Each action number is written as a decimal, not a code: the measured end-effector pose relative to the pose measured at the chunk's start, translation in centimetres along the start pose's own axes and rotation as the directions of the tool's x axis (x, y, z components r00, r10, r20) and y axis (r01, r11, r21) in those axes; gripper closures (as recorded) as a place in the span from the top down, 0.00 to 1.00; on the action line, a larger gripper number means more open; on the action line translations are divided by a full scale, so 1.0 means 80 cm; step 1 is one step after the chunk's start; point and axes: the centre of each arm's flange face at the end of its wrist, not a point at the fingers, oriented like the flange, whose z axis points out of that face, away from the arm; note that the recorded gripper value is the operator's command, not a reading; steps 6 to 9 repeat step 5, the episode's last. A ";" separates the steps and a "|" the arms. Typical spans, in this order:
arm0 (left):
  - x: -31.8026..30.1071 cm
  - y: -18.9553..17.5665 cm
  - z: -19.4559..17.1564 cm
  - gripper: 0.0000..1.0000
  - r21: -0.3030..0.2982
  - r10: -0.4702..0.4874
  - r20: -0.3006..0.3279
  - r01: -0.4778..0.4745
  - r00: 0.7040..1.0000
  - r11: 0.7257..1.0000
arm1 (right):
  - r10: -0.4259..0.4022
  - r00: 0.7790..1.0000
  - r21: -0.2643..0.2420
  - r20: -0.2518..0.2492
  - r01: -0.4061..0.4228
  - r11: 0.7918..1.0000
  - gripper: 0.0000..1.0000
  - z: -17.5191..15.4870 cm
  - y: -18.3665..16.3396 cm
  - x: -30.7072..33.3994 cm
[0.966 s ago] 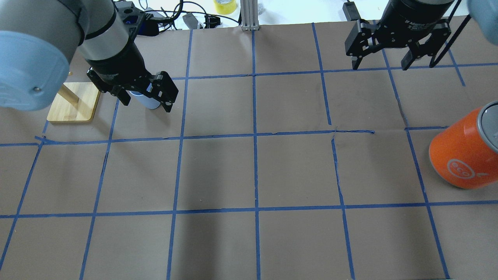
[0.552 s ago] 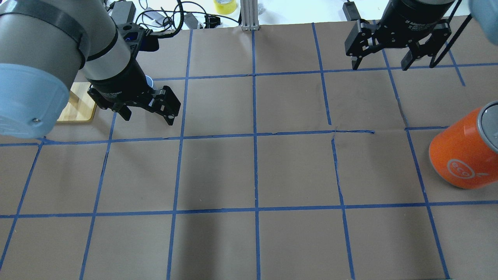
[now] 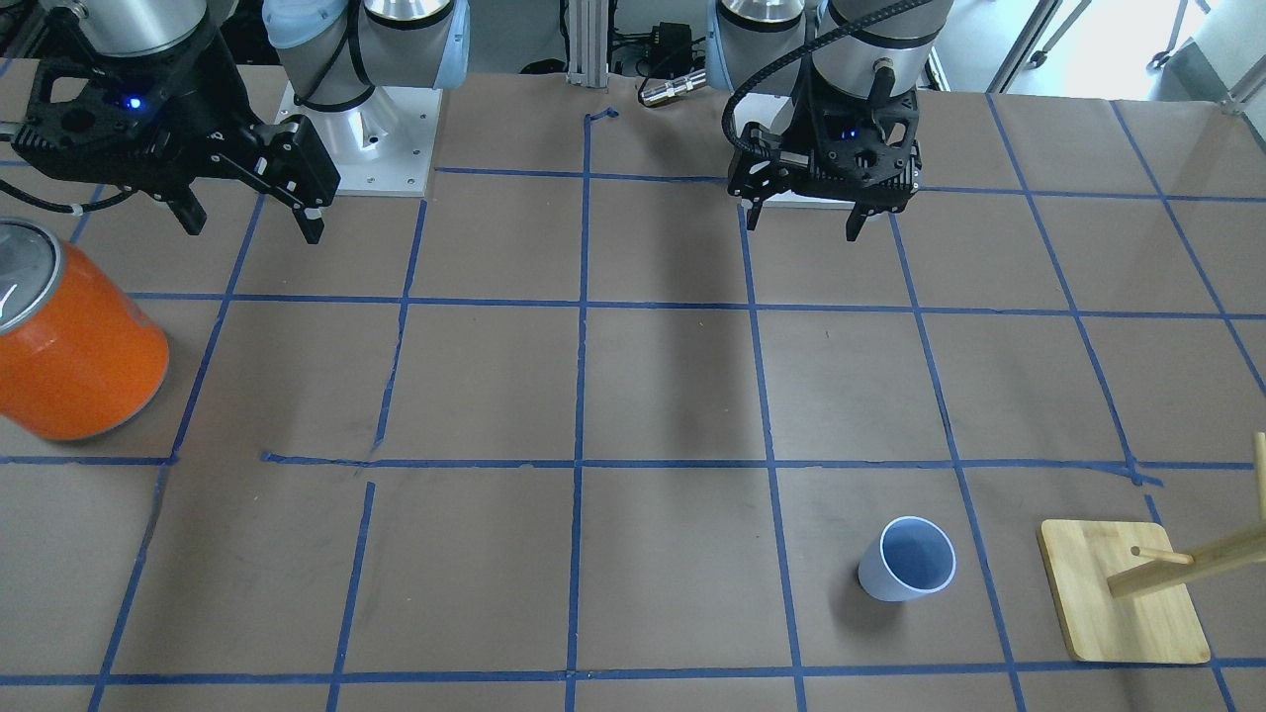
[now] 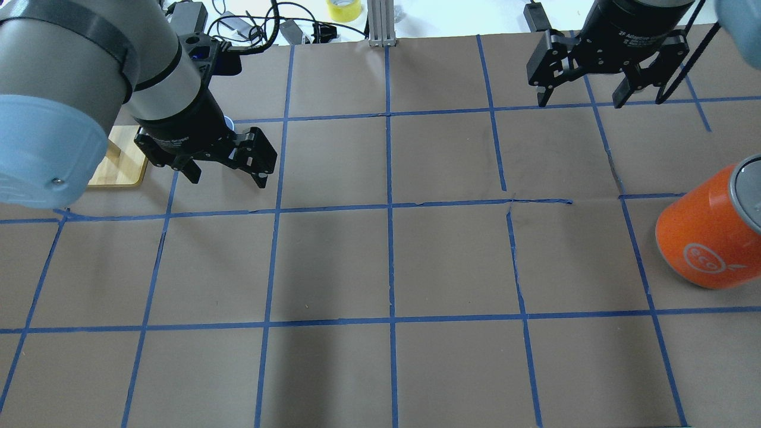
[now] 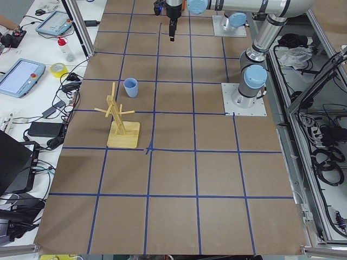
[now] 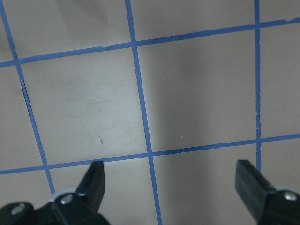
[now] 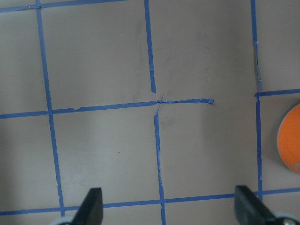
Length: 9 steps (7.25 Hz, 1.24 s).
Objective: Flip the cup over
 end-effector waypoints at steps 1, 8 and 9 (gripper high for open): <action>0.000 0.000 0.000 1.00 0.001 0.002 0.000 -0.002 1.000 1.000 | 0.000 1.000 0.000 0.000 0.000 1.000 1.00 0.001 0.000 0.000; -0.001 0.001 -0.002 1.00 0.003 0.005 -0.001 -0.005 1.000 1.000 | 0.000 1.000 -0.003 -0.001 0.000 1.000 1.00 0.002 -0.002 0.000; -0.001 0.001 -0.002 1.00 0.003 0.005 -0.001 -0.005 1.000 1.000 | 0.000 1.000 -0.003 -0.001 0.000 1.000 1.00 0.002 -0.002 0.000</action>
